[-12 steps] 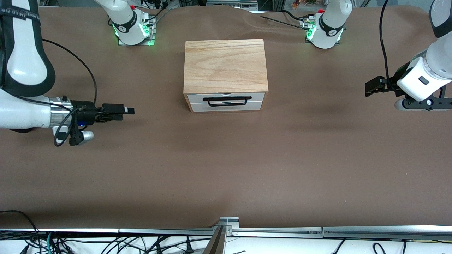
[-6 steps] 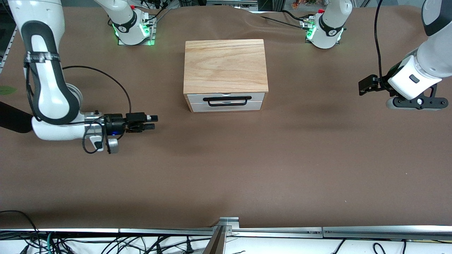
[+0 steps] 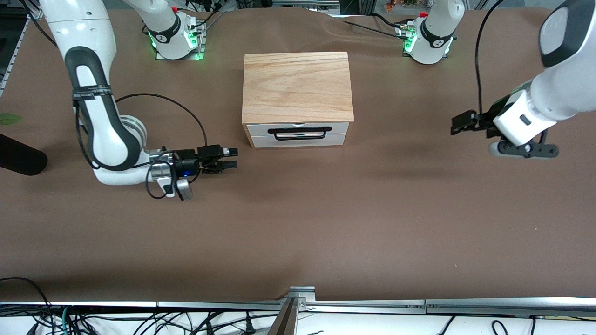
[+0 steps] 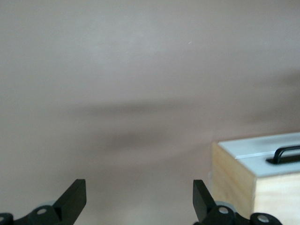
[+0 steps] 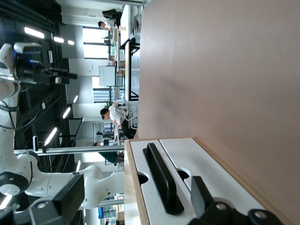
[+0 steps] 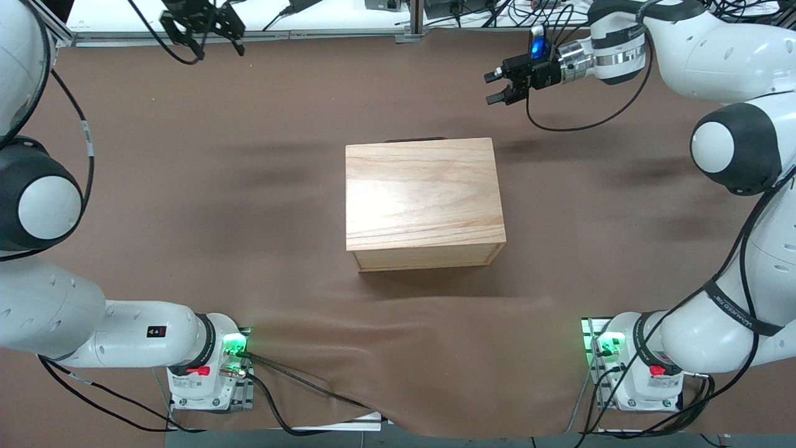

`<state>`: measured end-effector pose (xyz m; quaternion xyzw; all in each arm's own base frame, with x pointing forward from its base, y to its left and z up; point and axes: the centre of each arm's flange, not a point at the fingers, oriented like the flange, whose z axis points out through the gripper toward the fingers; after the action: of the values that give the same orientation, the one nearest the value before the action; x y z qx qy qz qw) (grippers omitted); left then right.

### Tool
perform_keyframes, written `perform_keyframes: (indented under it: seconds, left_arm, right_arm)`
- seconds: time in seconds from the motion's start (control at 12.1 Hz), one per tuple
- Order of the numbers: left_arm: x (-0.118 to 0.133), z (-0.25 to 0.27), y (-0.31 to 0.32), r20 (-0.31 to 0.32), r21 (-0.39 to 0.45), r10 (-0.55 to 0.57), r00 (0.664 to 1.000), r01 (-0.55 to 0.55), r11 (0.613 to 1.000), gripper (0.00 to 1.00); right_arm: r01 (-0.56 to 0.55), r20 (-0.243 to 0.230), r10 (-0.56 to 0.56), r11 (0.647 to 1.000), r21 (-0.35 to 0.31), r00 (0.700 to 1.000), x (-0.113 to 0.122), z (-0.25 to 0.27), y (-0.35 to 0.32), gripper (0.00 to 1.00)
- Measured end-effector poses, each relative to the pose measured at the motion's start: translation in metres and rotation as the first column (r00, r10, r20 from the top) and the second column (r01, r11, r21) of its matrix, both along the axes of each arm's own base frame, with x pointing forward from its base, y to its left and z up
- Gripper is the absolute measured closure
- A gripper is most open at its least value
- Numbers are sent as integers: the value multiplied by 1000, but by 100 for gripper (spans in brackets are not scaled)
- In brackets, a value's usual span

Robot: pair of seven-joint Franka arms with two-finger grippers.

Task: Pull top drawer with both arms simultaneously
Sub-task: 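Bring both grippers to opposite ends of the black drawer handle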

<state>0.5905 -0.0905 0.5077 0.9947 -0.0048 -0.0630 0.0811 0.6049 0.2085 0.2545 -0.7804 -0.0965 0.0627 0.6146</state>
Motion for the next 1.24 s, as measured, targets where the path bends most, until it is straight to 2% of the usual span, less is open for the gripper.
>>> perform_keyframes:
  seconds: [0.25,0.49,0.66,0.74,0.91,1.07,1.24]
  left_arm:
    - [0,-76,-41,45,-58,-3,999,6,998,0]
    - [-14,-140,-72,-6,-227,94,996,-93,969,0]
    - [-23,-170,-85,-38,-306,92,995,-99,947,0]
    - [-25,-183,-88,-60,-377,94,994,-109,920,0]
    - [-29,-219,-92,-67,-550,80,994,-104,828,0]
    - [-35,-261,-95,-26,-689,76,997,-73,721,0]
    - [-44,-294,-99,32,-777,96,995,-36,629,0]
  right_arm:
    - [4,19,-6,998,65,1000,-17,-23,22,0]
    - [-19,35,16,995,101,999,-38,-52,53,0]
    - [-40,40,36,994,103,999,-48,-69,63,0]
    - [-41,43,37,993,107,998,-52,-76,64,0]
    - [-29,49,23,991,128,999,-57,-84,69,0]
    - [-38,47,32,990,135,998,-66,-89,78,0]
    - [-52,49,46,989,136,998,-75,-93,84,0]
